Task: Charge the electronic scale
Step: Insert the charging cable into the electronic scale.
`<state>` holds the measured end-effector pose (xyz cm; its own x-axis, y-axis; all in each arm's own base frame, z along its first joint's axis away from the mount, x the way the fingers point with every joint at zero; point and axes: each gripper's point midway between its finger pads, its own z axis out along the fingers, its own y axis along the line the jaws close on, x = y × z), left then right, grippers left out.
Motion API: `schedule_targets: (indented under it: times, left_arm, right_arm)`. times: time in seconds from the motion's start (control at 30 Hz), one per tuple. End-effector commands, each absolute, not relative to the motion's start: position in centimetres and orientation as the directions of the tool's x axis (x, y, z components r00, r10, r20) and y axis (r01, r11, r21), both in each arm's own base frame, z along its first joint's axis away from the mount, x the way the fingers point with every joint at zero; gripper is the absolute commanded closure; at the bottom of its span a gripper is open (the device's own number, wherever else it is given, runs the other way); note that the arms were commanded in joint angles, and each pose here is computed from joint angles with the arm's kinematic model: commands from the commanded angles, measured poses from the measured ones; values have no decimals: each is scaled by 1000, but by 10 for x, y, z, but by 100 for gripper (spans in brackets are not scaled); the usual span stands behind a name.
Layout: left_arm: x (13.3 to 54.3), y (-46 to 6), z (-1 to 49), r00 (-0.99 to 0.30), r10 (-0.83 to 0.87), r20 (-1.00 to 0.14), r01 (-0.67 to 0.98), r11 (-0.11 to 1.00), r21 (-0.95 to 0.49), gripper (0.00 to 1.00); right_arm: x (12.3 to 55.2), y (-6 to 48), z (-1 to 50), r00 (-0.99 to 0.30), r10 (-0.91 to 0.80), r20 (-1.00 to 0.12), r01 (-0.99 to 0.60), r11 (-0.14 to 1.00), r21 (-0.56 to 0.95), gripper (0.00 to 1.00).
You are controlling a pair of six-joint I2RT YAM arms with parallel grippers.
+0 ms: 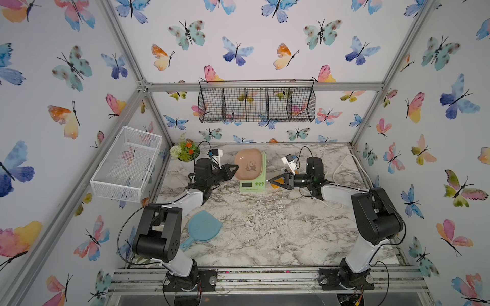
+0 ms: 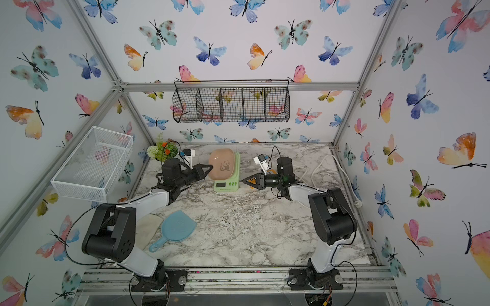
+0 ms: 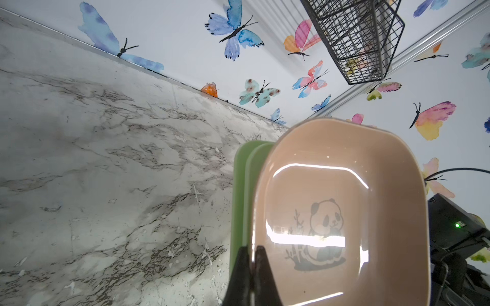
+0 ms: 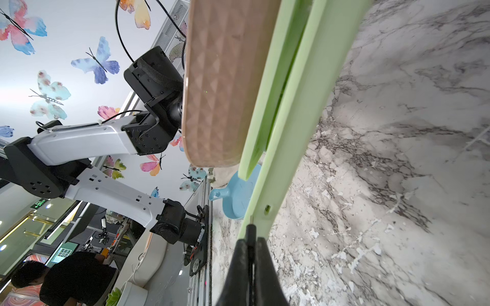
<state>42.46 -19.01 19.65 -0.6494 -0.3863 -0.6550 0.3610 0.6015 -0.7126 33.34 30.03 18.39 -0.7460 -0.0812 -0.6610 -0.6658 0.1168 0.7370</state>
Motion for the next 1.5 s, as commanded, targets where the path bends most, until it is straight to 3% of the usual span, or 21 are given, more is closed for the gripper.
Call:
schedule_targets:
  times: [0.0, 1.47]
  left_arm:
    - [418, -199, 242, -575, -392, -718, 482, 547, -684, 100]
    - [409, -200, 262, -538, -424, -729, 524, 509, -683, 100]
  right_arm:
    - [332, 305, 184, -747, -90, -658, -664, 88, 742, 98]
    - [336, 304, 189, -787, -26, -617, -616, 98, 782, 98]
